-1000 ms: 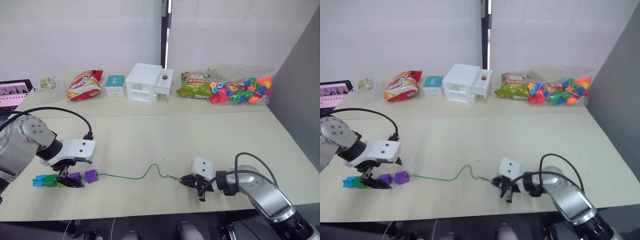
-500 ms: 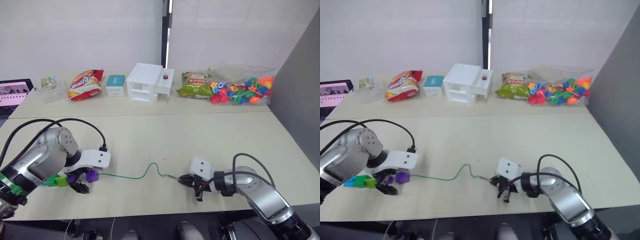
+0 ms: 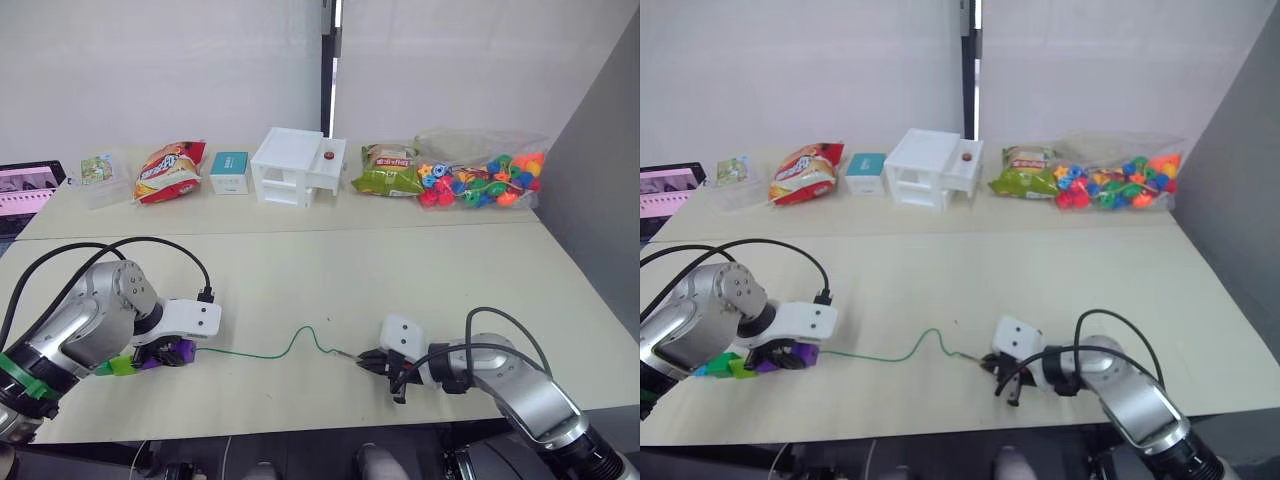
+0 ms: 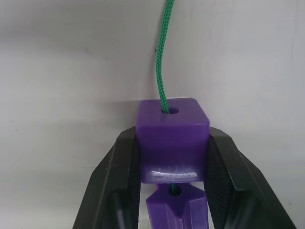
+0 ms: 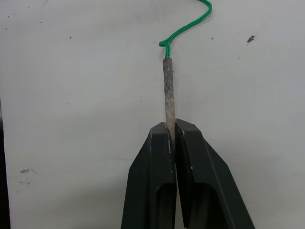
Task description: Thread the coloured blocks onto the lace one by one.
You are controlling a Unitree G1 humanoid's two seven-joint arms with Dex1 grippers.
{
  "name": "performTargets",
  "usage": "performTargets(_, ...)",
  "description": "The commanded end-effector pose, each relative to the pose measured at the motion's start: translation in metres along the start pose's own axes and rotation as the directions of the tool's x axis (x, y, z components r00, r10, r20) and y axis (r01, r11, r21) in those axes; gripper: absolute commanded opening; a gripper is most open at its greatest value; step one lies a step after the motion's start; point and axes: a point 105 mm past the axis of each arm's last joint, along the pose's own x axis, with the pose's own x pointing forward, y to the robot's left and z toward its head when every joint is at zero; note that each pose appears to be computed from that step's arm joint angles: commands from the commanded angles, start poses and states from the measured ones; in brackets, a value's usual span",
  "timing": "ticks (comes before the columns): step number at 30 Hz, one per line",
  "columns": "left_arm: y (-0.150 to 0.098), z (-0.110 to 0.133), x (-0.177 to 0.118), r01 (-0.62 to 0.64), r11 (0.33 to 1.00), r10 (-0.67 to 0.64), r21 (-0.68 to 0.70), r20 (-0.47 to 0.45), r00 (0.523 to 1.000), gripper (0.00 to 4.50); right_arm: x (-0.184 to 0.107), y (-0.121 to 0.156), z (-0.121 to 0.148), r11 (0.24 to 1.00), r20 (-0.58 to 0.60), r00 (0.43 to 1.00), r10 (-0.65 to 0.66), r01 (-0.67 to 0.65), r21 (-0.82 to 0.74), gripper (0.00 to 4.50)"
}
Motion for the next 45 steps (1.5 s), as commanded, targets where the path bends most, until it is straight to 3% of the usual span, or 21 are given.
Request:
performTargets(1, -0.016, -0.012, 0.020, 0.075, 0.997, -0.075, -0.017, -0.034, 0.997, 1.21, -0.012, -0.001, -0.003, 1.000, -0.016, 1.000, -0.015, 0.015, 0.002, 0.00)
performTargets(13, -0.022, -0.066, 0.012, 0.029, 0.999, -0.034, -0.038, -0.128, 0.991, 1.21, -0.057, -0.012, -0.049, 0.992, -0.163, 0.982, -0.092, 0.104, 0.066, 0.00)
performTargets(22, -0.026, -0.079, 0.007, 0.020, 0.999, -0.026, -0.037, -0.160, 0.987, 1.21, -0.068, -0.033, -0.062, 0.981, -0.225, 0.958, -0.180, 0.190, 0.026, 0.00)
performTargets(38, -0.024, -0.052, 0.014, -0.013, 0.997, 0.016, 0.078, -0.036, 0.999, 1.21, -0.033, -0.016, -0.063, 0.992, -0.201, 0.975, -0.095, 0.109, 0.064, 0.00)
performTargets(41, -0.025, -0.049, 0.015, -0.022, 0.995, 0.023, 0.098, -0.012, 1.000, 1.21, -0.028, -0.023, -0.082, 0.985, -0.296, 0.944, -0.146, 0.166, 0.045, 0.00)
performTargets(44, -0.024, -0.047, 0.014, -0.032, 0.994, 0.031, 0.101, 0.004, 1.000, 1.21, -0.026, -0.027, -0.082, 0.980, -0.299, 0.939, -0.171, 0.193, 0.046, 0.00)
performTargets(45, -0.025, -0.047, 0.013, -0.030, 0.994, 0.030, 0.100, 0.008, 1.000, 2.24, -0.027, -0.028, -0.081, 0.979, -0.297, 0.939, -0.175, 0.197, 0.046, 0.67)
